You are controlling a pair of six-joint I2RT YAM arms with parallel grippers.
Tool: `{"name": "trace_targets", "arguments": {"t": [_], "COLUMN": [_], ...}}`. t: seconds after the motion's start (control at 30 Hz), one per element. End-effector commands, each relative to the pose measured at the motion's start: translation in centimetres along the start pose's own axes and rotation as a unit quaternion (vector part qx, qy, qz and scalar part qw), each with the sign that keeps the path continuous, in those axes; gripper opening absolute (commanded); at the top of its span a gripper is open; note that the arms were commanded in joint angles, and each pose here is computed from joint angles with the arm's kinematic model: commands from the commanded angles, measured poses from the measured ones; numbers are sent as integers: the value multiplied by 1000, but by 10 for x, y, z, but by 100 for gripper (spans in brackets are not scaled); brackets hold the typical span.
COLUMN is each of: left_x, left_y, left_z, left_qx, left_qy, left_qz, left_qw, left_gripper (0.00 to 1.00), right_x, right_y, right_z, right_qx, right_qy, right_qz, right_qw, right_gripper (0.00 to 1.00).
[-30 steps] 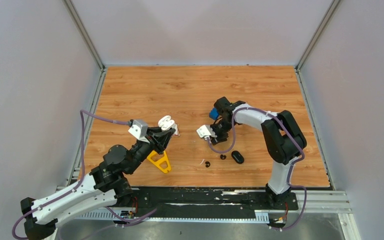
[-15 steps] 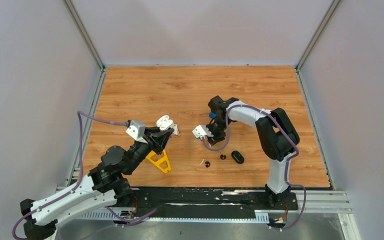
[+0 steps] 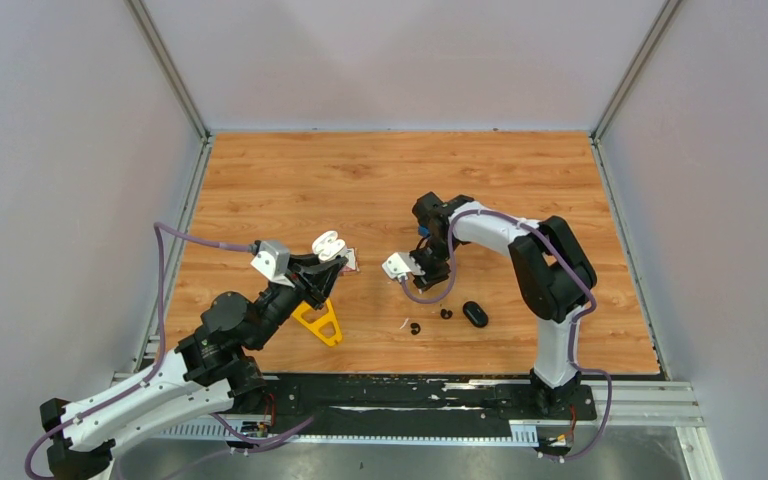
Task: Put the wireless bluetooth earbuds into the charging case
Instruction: Pick up the earbud from the center of the board, then place the earbud in the charging case.
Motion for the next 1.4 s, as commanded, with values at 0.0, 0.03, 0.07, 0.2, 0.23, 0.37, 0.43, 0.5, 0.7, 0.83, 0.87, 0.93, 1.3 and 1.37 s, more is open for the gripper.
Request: {"name": "trace_targets", "arguments": {"t": [0.0,0.03,0.07,0.2,0.23,0.37,0.43,0.5,0.7,0.83,0.87,0.93,1.3,1.37], "left_x": [9,9,9,7,6,3,-1,-6,-39,-67,-69,-78,-69,-68], "left_y": [0,-1,-1,0,0,0,1,3,16,28,30,36,54,54], "left_z": [2,2,2,2,2,3,3,2,-4,-10,-12,-15,-28,-29], "left_qx": [6,6,6,6,6,9,10,10,4,-1,-4,-7,-26,-28], "left_qy": [-1,-1,-2,-1,-1,1,2,3,-1,-10,-14,-15,-22,-24], "left_qz": [-17,-16,-16,-14,-14,-11,-9,-5,23,43,40,48,33,31], "left_qw": [1000,1000,1000,1000,1000,1000,1000,1000,1000,999,999,999,999,999], "left_gripper": [0,0,0,0,0,0,0,0,0,0,0,0,0,0], "right_x": [-15,-15,-15,-14,-13,-2,6,17,64,92,97,106,150,154], "right_y": [26,26,26,25,24,7,-9,-29,-101,-134,-139,-146,-194,-205], "right_z": [12,12,12,12,12,9,8,7,-2,-10,-12,-16,-5,2], "right_qx": [27,27,27,22,18,-22,-54,-92,-254,-319,-330,-343,-372,-378], "right_qy": [0,1,0,2,2,-4,-7,-8,0,11,9,5,-37,-37], "right_qz": [24,25,26,24,23,18,15,10,-47,-60,-59,-56,12,15], "right_qw": [999,999,999,999,1000,1000,998,996,966,946,942,938,927,925], "right_gripper": [34,34,32,21,20,18,17,17,14,13,13,13,13,13]}}
Point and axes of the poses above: each gripper's point midway between its finger pads, its own y axis out along the fingers, its own z axis along the line the jaws close on, x = y × z, the point moved 2 cm from there along -y, back along the fingers, and after that the axes turned 8 degrees about y, right-handed, at the moved point
